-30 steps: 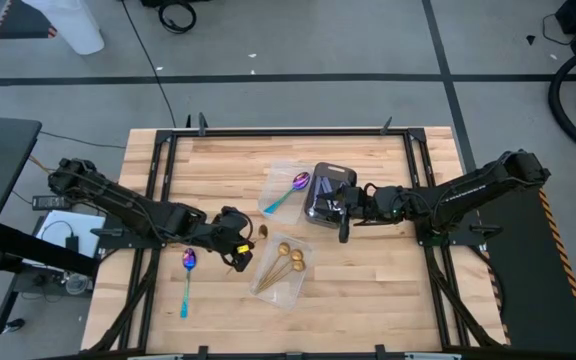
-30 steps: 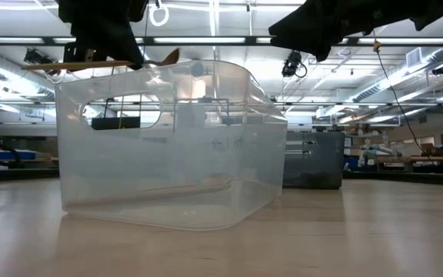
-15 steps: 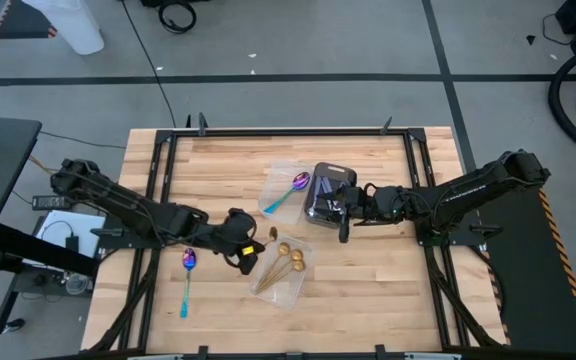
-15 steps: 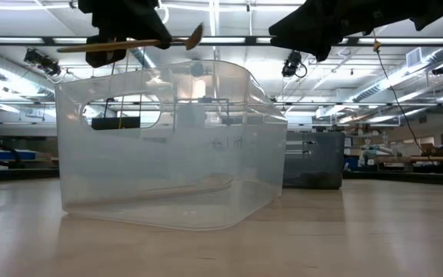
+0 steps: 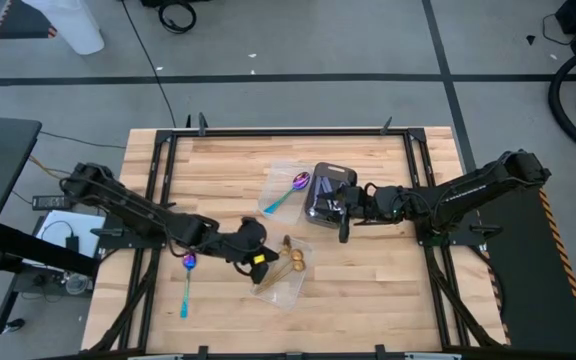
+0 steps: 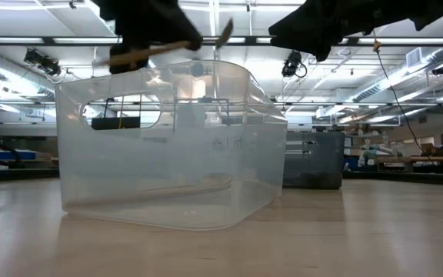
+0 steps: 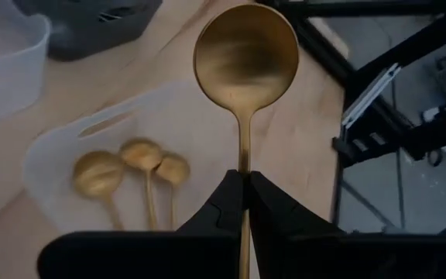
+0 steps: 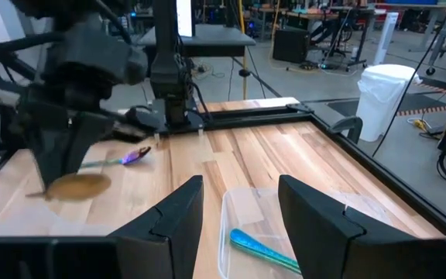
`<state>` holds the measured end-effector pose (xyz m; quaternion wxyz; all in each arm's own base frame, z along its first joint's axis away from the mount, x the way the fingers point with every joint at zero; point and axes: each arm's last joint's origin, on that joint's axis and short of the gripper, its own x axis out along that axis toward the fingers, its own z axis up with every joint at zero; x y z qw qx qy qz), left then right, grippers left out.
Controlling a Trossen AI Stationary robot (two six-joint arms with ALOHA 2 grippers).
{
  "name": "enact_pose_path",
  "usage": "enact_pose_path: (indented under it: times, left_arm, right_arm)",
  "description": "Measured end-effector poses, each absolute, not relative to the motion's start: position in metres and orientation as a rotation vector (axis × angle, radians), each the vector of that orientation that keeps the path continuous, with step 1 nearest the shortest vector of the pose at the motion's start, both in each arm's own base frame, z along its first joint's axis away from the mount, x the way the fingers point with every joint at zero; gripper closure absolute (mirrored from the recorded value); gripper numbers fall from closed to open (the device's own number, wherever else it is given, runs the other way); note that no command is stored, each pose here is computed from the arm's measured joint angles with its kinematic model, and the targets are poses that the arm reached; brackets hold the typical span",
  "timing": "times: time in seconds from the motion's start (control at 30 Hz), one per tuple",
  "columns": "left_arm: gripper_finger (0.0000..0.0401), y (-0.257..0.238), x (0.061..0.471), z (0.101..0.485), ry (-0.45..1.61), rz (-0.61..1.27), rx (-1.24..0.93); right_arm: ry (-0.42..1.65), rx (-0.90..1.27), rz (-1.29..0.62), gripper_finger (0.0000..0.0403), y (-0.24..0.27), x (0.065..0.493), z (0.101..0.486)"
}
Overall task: Sort silverware by color (type)
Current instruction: Put the gold spoon into the bottom transparent bin
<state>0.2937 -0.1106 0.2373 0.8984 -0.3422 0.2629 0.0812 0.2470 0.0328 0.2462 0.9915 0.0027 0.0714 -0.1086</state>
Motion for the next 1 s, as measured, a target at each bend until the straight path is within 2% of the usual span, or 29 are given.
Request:
enact_pose_path:
  times: [1.0]
  left_arm:
    - [0.0383, -0.129, 0.327, 0.140, 0.734, 0.206, -0.553]
  right_arm:
    - [0.146, 0.005, -0.218, 0.0224, 0.033, 0.247, 0.246]
